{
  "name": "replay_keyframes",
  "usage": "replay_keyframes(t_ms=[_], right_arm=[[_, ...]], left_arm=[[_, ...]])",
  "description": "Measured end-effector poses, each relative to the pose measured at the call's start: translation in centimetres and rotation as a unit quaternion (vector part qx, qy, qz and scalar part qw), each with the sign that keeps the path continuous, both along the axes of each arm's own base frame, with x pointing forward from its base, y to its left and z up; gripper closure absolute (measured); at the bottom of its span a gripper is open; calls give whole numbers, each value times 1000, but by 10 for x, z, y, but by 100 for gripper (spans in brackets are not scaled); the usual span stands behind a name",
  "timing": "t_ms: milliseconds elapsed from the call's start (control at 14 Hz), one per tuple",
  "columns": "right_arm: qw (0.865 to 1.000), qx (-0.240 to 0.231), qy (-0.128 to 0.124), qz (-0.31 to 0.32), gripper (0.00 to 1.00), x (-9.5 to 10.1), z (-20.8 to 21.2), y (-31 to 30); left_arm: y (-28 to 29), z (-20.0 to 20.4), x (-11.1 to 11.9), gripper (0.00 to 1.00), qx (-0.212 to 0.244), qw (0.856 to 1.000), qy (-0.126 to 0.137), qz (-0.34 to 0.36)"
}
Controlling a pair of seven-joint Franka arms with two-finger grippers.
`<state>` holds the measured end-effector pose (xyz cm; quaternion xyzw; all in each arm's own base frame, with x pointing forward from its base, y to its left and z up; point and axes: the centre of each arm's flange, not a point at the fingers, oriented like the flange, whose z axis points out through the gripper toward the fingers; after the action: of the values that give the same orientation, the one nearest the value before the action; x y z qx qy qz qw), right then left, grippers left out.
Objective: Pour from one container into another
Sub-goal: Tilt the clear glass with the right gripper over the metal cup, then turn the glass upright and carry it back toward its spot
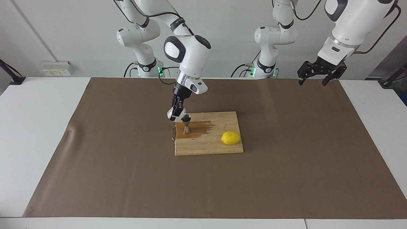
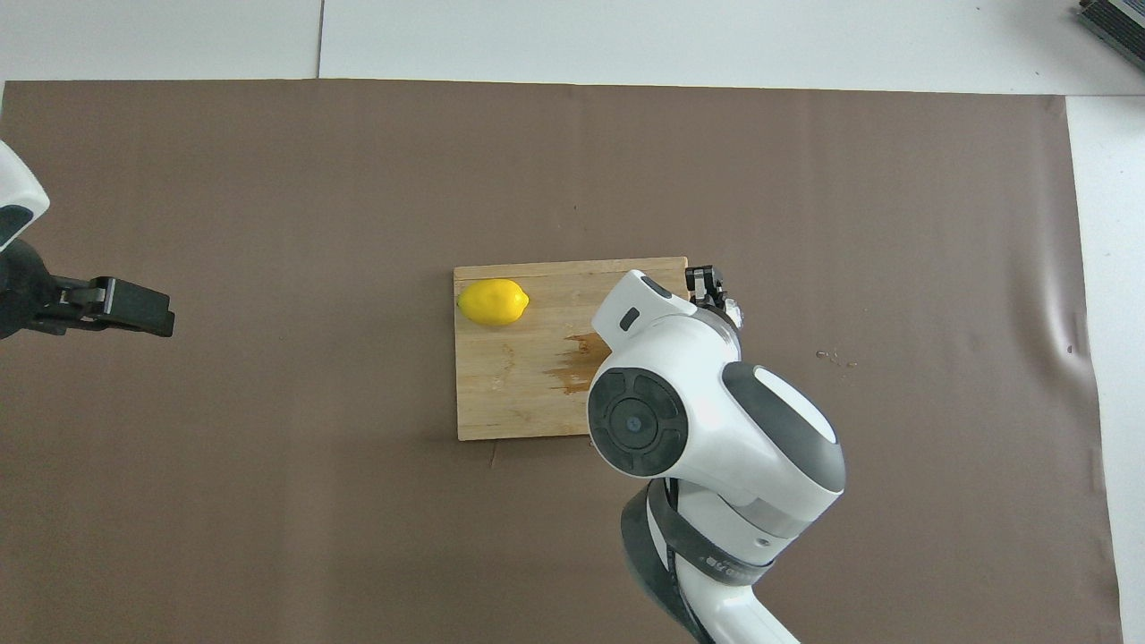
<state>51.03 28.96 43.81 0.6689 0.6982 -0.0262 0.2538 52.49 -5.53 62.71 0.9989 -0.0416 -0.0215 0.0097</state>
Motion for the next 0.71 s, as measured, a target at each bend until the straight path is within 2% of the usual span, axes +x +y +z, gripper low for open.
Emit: replay_keyframes(t_ms=[500,714], right_arm=[[993,86,63,-42,51,17,10,-39],[984,133,104,-51,51,28,6,-70]], left_arm=[[0,0,0,0,0,1000,0,0],[0,0,0,0,0,1000,0,0]])
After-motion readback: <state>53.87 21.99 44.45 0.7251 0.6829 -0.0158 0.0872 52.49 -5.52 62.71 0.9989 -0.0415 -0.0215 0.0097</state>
